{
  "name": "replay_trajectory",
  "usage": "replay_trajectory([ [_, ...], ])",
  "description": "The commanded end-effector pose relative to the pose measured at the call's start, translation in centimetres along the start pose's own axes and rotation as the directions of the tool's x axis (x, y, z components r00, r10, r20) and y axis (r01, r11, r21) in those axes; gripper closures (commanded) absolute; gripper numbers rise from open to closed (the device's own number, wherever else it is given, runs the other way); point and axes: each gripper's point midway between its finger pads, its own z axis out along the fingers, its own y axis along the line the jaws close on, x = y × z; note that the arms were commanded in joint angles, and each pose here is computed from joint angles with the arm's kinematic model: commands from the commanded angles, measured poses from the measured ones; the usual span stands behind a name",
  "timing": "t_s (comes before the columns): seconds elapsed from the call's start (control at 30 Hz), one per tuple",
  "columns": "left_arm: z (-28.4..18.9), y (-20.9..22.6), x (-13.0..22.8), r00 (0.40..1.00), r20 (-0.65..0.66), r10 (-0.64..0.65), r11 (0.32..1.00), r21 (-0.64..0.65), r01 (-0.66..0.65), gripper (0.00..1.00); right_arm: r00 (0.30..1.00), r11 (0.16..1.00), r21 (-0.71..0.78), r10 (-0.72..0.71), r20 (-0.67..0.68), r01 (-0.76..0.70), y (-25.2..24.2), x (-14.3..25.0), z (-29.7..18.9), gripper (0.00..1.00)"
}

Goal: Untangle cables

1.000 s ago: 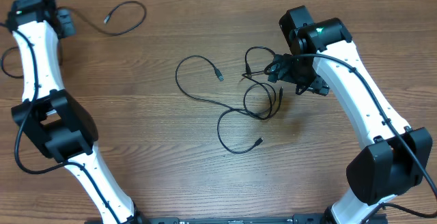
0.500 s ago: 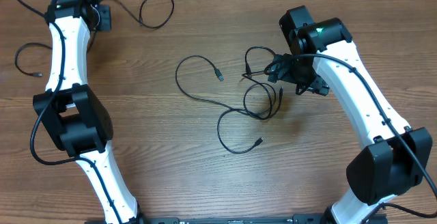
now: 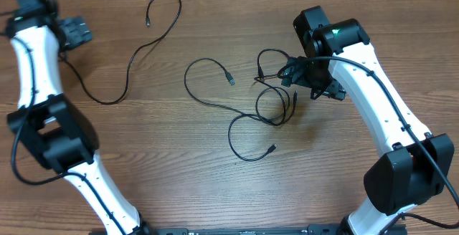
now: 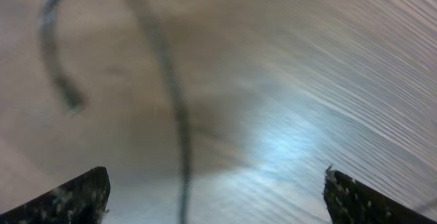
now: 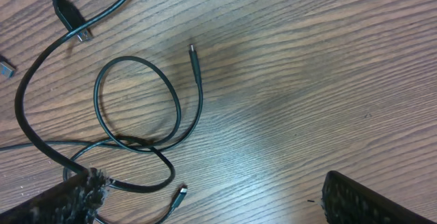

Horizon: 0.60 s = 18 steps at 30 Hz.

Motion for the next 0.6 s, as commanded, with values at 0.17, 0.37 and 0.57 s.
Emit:
replay_trajectory([
  [0.17, -1.5, 6.6, 2.2, 0.963, -0.118, -0.243, 0.969, -0.063, 0.237, 0.00, 0.999, 1.000, -0.025, 0.008, 0.047, -0.007, 0.0, -0.6, -1.5, 0.00],
  [0.37, -0.9, 2.8, 5.6, 0.927, -0.294, -0.232, 0.962, 0.070, 0.263, 0.23, 0.999, 1.000, -0.025, 0.008, 0.047, -0.007, 0.0, -0.6, -1.5, 0.00],
  [0.57, -2.0, -1.0, 10.1, 0.861, -0.465, -0.204, 0.957, 0.090, 0.276, 0.00, 0.999, 1.000, -0.025, 0.008, 0.047, -0.007, 0.0, -0.6, -1.5, 0.00],
])
